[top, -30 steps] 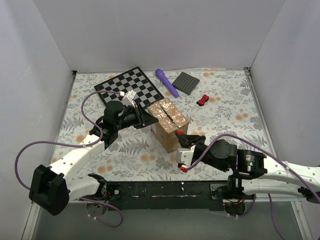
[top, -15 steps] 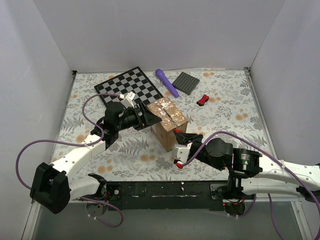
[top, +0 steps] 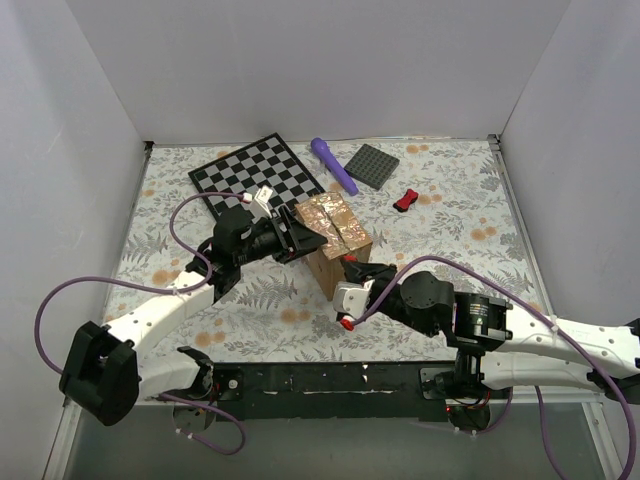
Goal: Unpack the express box
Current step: Cut the express box at the center of the board.
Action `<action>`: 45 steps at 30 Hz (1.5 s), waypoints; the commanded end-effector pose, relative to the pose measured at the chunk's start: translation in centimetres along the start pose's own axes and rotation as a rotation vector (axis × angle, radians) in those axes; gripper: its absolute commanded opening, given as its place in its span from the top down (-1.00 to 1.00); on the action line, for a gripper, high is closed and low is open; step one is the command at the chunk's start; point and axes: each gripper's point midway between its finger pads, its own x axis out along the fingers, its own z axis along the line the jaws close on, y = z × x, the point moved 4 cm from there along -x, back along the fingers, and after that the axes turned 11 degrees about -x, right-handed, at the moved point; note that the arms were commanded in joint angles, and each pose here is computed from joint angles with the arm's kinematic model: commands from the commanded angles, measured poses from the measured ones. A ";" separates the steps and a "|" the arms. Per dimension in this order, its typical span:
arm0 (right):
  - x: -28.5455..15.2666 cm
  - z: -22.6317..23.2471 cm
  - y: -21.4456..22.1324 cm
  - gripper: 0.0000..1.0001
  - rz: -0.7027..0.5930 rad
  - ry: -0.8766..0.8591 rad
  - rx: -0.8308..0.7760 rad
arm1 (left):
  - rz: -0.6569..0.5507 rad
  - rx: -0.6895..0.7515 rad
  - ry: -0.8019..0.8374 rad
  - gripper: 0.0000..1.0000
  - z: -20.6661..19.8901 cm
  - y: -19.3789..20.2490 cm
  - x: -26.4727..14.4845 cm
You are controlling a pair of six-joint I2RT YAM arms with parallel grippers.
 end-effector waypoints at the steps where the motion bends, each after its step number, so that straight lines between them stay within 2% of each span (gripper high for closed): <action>1: 0.8 -0.4 -1.6 0.97 -0.062 -0.012 0.043 | 0.048 0.002 0.011 -0.10 -0.4 1.0 0.4; 3: 0.9 -0.4 -1.7 0.97 -0.065 -0.014 0.040 | 0.049 0.016 0.003 0.00 -0.4 0.9 0.5; 5: 1.1 -0.3 -1.7 0.97 -0.063 -0.018 0.031 | 0.056 0.020 0.001 0.26 -0.4 0.9 0.7; 7: 1.2 -0.1 -1.6 0.97 -0.060 -0.024 0.025 | 0.058 0.026 -0.004 0.40 -0.3 0.8 0.8; 8: 1.1 -0.2 -1.6 0.97 -0.060 -0.021 0.024 | 0.059 0.026 -0.008 0.55 -0.2 0.8 0.9; 10: 1.1 -0.1 -1.5 0.97 -0.062 -0.024 0.024 | 0.062 0.031 -0.012 0.64 -0.2 0.8 1.0; 13: 1.0 -0.2 -1.5 0.97 -0.062 -0.019 0.026 | 0.064 0.041 -0.007 0.98 -0.3 0.7 1.1; 18: 0.0 -1.9 -1.9 0.97 -0.083 0.050 0.041 | 0.070 0.073 -0.008 1.00 -0.7 0.5 1.1; 25: -1.1 -4.4 -3.7 0.97 -0.181 0.120 0.079 | 0.107 0.105 -0.015 1.00 -1.3 0.4 1.7; 33: -0.7 -4.6 -4.4 0.97 -0.208 0.118 0.056 | 0.131 0.123 -0.035 1.00 -1.5 0.1 2.2; 45: -0.3 -2.6 -2.4 0.97 -0.114 0.064 0.005 | 0.143 0.131 -0.035 1.00 -1.5 0.1 2.3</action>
